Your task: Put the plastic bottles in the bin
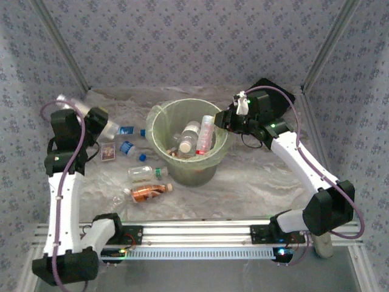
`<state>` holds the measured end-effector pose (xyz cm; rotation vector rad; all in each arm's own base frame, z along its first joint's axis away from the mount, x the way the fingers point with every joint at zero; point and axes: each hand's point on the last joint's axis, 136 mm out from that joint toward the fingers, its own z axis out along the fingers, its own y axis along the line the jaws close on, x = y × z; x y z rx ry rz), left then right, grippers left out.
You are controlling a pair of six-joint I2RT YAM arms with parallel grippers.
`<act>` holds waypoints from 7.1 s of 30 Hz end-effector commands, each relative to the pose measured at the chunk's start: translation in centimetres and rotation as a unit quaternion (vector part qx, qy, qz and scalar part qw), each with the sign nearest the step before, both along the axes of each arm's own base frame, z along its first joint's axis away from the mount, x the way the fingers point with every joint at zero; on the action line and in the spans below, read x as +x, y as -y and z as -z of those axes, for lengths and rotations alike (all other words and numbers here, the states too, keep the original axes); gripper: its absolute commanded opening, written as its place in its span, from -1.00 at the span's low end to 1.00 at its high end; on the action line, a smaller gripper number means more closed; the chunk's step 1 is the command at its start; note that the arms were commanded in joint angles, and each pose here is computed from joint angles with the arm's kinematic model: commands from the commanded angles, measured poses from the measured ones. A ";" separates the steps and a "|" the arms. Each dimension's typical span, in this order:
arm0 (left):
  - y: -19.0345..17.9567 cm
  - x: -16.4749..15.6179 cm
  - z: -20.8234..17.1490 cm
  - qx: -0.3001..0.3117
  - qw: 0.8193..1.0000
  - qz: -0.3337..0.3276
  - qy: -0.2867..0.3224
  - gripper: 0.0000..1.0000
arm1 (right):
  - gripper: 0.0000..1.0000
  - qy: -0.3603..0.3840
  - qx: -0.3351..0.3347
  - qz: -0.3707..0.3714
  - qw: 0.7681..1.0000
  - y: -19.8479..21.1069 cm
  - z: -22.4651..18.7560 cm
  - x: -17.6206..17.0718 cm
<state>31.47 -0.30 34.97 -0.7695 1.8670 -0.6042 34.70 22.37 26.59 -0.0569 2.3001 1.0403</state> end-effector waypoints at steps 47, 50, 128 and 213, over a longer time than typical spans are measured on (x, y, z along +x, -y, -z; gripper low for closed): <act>29.1 0.3 3.5 0.231 0.851 0.466 -0.072 0.10 | -0.08 0.008 -0.012 -0.003 1.000 -0.4 -0.8 -0.5; 30.2 -0.5 5.2 0.210 0.842 0.489 -0.086 0.00 | -0.08 0.007 -0.013 -0.002 1.000 -0.4 -0.6 -0.4; 2.6 2.8 32.3 -0.097 0.905 -0.105 -0.402 0.37 | -0.01 0.018 -0.012 -0.001 1.000 0.4 -1.1 0.2; 15.8 -0.2 -1.7 0.019 0.972 0.220 -0.083 0.47 | 0.14 0.053 -0.011 -0.008 0.998 -0.4 -4.2 -1.0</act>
